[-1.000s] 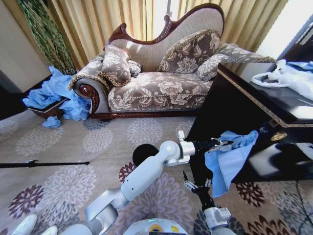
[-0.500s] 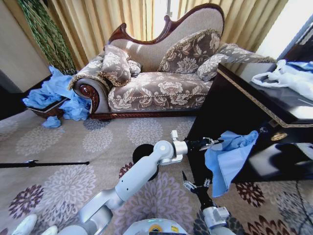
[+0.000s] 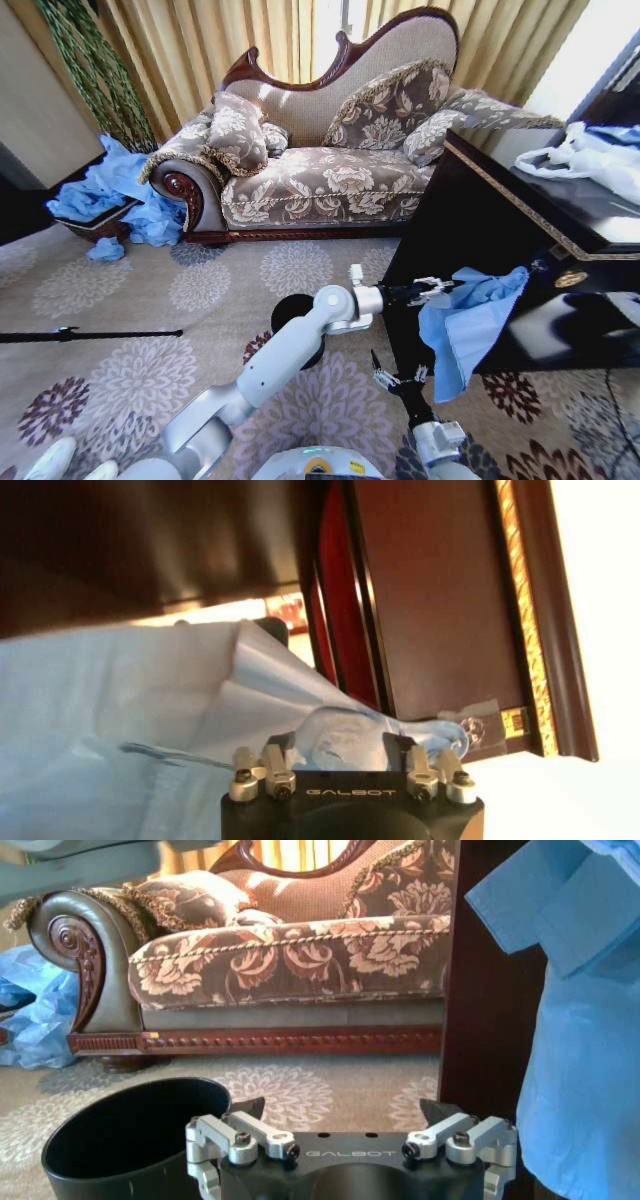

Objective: Place a garbage bag over the trash bin.

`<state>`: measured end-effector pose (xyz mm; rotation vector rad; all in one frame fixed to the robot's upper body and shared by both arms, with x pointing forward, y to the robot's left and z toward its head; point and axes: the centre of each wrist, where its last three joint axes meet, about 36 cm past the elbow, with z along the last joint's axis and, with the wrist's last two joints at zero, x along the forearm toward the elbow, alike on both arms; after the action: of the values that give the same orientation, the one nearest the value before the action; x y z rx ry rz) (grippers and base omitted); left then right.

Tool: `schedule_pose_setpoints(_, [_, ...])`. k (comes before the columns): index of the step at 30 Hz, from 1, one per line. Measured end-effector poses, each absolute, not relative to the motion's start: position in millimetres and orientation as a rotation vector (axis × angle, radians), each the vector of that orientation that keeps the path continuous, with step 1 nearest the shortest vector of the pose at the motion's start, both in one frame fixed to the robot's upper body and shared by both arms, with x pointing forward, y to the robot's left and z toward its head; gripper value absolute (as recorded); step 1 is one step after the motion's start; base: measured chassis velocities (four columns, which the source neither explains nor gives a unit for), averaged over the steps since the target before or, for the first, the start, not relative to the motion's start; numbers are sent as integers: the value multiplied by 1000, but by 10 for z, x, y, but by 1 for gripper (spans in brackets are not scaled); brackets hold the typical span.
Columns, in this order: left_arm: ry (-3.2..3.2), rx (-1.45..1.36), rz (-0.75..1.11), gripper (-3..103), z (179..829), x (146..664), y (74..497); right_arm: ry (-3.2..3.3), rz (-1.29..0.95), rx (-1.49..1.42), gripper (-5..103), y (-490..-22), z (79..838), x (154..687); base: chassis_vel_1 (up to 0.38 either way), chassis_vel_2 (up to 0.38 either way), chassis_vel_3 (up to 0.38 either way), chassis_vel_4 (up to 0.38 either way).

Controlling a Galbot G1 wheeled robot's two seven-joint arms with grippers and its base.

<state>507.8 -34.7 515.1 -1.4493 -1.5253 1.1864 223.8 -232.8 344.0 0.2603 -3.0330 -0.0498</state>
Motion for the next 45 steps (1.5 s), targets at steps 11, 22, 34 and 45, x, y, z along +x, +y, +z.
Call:
schedule_pose_setpoints(11, [-1491,-1447,1190,102,5094,5094,-521,-3024,-51,242,100,-2344,3403,2213,0,0,0,0])
schedule_pose_setpoints(22, [-1475,-1459,1211,73,5068,5101,-630,-3019,-48,249,100,-2338,3398,2204,0,0,0,0])
schedule_pose_setpoints(34, [-1487,-1465,1199,41,5062,5057,-583,-3016,-45,250,100,-2294,3380,2197,0,0,0,0])
schedule_pose_setpoints(45, [-1504,-1467,1209,10,5055,5068,-561,-3011,-45,259,100,-2269,3370,2183,0,0,0,0])
